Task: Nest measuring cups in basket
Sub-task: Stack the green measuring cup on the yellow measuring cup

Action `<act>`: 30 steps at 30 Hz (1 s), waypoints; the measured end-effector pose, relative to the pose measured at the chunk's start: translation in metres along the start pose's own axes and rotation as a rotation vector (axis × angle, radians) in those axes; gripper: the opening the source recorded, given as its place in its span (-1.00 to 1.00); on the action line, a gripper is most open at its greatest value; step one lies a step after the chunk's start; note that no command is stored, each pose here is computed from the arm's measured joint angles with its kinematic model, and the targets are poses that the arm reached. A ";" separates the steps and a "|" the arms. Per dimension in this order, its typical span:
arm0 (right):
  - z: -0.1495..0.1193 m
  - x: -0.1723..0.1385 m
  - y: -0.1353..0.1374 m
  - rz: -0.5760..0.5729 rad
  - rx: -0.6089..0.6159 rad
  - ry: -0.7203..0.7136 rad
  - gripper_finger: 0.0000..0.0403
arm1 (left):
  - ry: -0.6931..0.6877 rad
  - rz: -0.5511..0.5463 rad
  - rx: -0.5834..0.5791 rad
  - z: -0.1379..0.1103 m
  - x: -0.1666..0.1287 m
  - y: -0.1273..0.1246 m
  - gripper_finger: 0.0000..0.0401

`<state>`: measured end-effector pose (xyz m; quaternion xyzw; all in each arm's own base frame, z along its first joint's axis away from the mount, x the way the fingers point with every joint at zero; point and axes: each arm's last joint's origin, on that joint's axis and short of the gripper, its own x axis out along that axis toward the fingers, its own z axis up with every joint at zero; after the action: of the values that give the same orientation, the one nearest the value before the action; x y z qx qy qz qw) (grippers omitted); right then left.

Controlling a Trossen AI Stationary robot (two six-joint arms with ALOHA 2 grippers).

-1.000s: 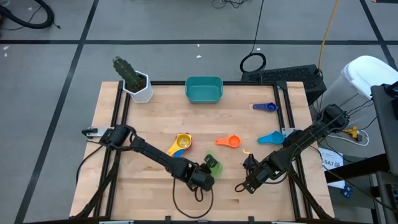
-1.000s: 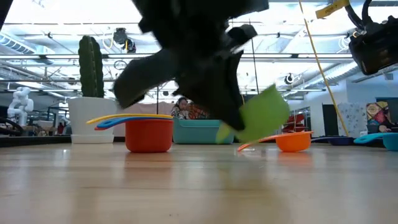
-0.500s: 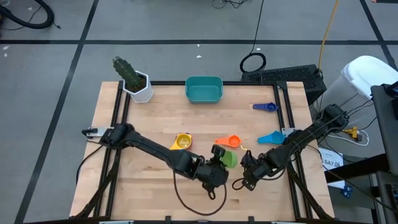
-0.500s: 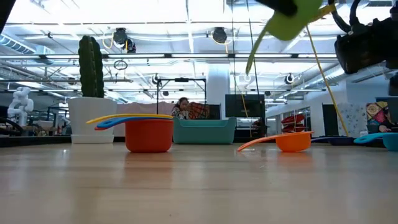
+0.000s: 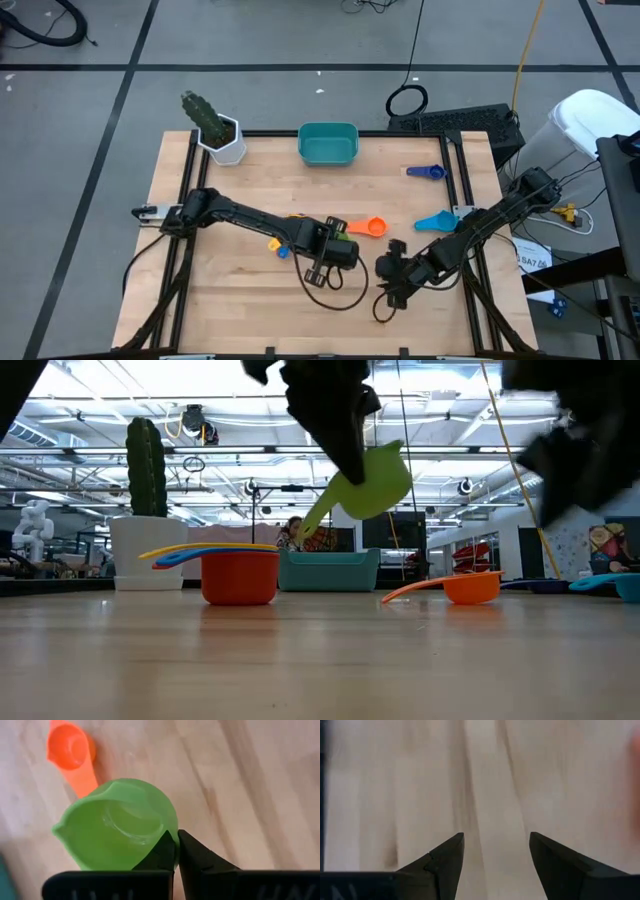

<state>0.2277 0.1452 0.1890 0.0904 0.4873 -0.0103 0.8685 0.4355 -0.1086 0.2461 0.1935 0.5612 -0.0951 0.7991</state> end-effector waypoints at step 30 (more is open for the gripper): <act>0.056 -0.032 0.019 -0.107 -0.431 -0.309 -0.03 | -0.253 -0.220 -0.023 0.023 -0.010 -0.001 -0.96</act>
<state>0.2597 0.1519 0.2471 -0.1250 0.3441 0.0341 0.9300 0.4508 -0.1199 0.2621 0.1084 0.4748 -0.1992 0.8504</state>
